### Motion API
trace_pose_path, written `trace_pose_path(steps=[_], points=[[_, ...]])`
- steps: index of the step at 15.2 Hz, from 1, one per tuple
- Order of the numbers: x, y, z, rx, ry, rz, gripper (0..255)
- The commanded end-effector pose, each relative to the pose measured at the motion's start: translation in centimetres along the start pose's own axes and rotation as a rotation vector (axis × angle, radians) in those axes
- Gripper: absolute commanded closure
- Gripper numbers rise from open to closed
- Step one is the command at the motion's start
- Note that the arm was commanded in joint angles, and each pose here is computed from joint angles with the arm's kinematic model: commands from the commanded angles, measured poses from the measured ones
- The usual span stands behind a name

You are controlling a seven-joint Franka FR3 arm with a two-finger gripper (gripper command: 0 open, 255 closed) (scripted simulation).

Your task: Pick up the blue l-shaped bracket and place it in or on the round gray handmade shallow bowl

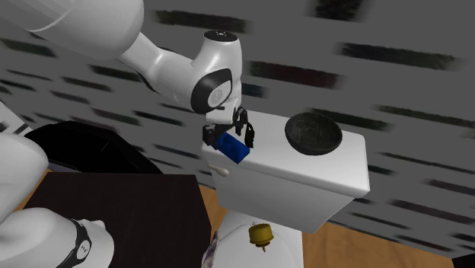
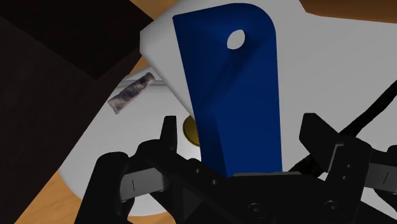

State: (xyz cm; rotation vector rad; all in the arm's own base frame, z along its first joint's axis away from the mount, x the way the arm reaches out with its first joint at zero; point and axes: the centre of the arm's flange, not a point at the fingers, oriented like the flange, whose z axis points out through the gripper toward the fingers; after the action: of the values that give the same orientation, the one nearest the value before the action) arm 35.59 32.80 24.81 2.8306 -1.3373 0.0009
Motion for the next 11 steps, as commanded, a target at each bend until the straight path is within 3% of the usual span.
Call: trace_pose_path(steps=[1,5,6,11], points=[[-0.07,-0.03,0.13,0.000,0.000,0.000,0],[-0.07,-0.03,0.13,0.000,0.000,0.000,0],[-0.07,-0.03,0.13,0.000,0.000,0.000,255],[-0.09,-0.04,0.12,0.000,0.000,0.000,255]])
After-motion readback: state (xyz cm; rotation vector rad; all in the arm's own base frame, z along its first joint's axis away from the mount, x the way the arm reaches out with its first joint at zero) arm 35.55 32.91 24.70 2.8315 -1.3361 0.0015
